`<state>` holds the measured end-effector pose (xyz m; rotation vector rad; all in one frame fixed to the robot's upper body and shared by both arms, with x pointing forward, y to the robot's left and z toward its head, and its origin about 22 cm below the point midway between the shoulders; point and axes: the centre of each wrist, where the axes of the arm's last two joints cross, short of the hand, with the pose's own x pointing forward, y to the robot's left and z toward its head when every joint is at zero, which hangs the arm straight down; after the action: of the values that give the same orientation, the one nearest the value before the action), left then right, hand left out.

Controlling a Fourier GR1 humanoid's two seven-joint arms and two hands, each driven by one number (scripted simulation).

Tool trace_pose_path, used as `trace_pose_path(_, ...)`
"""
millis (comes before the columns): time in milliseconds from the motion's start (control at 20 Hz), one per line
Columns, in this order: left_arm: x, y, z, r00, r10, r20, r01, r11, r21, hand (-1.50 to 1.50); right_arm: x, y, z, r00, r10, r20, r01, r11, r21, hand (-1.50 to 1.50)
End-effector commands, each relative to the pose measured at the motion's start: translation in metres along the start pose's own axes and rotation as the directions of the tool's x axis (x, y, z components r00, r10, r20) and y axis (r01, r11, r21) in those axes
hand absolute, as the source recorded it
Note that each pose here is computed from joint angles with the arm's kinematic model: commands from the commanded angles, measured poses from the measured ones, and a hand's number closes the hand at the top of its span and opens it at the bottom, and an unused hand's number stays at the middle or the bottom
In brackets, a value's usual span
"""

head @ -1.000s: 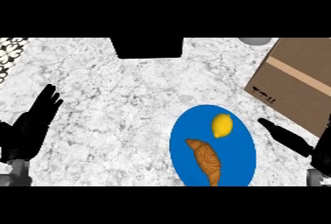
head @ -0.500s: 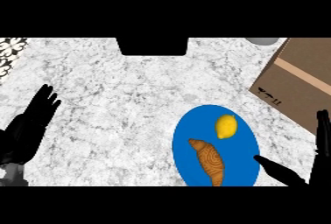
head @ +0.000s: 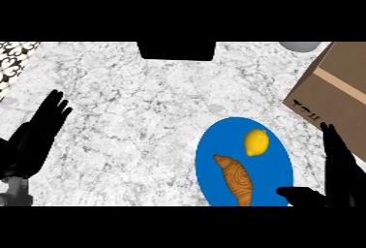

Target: Pick the lemon from the plate and place it in the cardboard box

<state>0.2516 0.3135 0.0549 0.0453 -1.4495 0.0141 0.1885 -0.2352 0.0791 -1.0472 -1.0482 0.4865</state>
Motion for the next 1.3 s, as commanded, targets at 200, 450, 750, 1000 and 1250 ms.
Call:
trace_pose_path(200, -0.002, -0.005, -0.002, 1.000, 0.018, -0.010, -0.018, 1.000, -0.008, 0.00, 0.086, -0.019, -0.007, 0.978, 0.094, -0.185, -0.063, 0.985, 0.163, -1.50)
trace_pose_path(450, -0.007, 0.000, 0.008, 1.000, -0.002, -0.010, 0.002, 1.000, 0.010, 0.00, 0.112, -0.004, -0.007, 0.969, 0.118, -0.216, -0.074, 0.977, 0.201, -1.50)
trace_pose_path(750, -0.010, 0.001, 0.005, 1.000, 0.018, -0.020, -0.017, 1.000, 0.018, 0.00, 0.112, 0.001, -0.024, 0.961, 0.139, -0.239, -0.072, 0.961, 0.267, -1.50)
trace_pose_path(1000, -0.009, 0.014, 0.005, 1.000, 0.013, -0.018, -0.013, 1.000, 0.028, 0.00, 0.127, 0.014, -0.008, 0.966, 0.131, -0.221, -0.073, 0.964, 0.254, -1.50)
trace_pose_path(1250, -0.007, 0.016, 0.011, 1.000, 0.008, 0.004, -0.008, 1.000, 0.020, 0.00, 0.136, 0.012, -0.022, 0.975, 0.120, -0.189, -0.079, 0.974, 0.213, -1.50)
